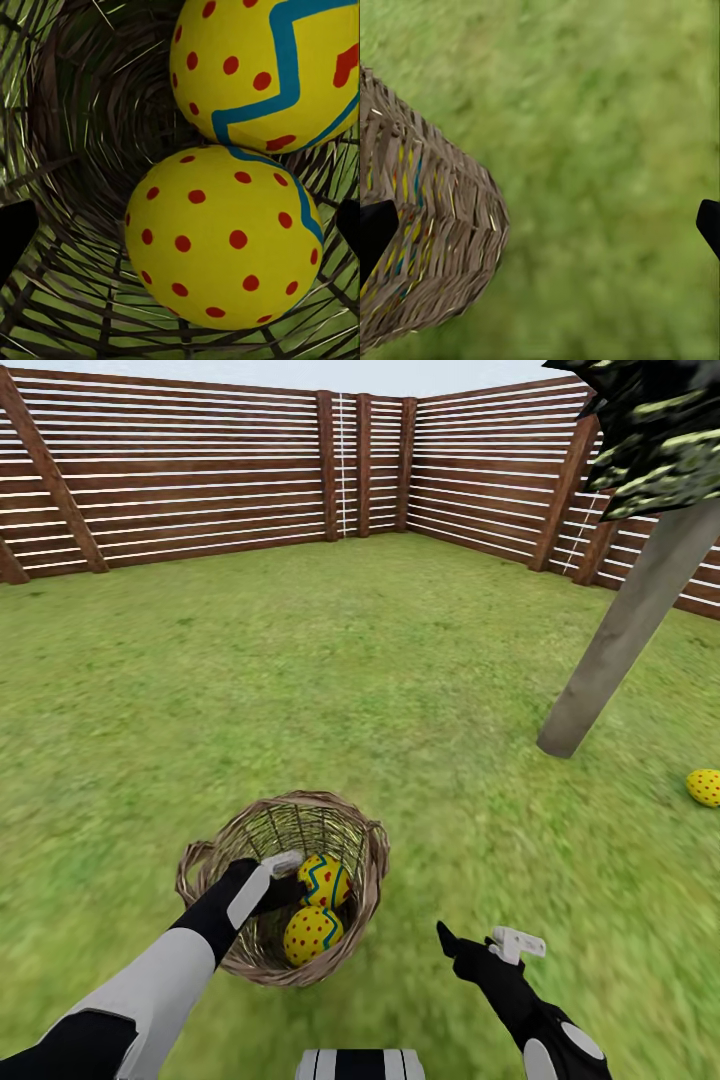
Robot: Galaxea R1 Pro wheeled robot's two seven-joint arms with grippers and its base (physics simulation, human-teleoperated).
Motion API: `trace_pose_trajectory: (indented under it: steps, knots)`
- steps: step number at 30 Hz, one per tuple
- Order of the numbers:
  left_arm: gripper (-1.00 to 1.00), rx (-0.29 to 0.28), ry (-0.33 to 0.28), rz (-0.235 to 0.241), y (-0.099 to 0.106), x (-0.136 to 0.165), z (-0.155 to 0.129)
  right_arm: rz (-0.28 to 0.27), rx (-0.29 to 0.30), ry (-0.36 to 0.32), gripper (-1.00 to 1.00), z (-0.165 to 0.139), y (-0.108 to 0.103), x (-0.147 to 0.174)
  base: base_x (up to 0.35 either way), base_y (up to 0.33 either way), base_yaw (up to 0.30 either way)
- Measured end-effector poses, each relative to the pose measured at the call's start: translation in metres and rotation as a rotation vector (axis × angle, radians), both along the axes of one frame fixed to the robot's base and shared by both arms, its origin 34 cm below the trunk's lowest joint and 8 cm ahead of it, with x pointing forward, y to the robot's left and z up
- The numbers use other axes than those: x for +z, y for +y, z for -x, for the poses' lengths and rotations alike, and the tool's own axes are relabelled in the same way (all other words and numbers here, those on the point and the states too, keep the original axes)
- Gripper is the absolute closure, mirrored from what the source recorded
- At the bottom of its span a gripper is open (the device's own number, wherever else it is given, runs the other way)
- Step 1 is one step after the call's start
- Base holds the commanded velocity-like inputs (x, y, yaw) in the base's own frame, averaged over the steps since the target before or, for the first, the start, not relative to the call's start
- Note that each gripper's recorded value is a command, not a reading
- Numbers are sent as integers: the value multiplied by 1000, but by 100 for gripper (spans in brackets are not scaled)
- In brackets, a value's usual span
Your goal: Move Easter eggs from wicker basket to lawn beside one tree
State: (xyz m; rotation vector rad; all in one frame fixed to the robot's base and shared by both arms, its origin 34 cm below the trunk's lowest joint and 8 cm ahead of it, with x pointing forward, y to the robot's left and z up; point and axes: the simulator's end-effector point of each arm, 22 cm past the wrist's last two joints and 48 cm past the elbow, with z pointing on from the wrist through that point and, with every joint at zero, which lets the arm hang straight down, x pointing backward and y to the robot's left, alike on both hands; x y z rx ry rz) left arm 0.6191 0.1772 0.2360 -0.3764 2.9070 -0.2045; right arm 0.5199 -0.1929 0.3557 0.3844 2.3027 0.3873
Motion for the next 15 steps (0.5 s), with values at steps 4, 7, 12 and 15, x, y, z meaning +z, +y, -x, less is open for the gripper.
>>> trace_pose_trajectory:
  steps: [4,7,12,15]
  knots:
    - [-100,1,8,-4,2,-3,2,13,1,-10,-100,-2,4,0,0,0,0]
    - [-100,0,15,0,2,-8,4,84,-61,0,-100,-2,-11,-5,0,0,0]
    - [-100,-2,14,4,1,-8,4,86,-64,-1,-100,-2,-12,-5,0,0,0]
    - [-100,-4,13,6,0,-8,4,86,-64,-1,-100,-2,-12,-5,0,0,0]
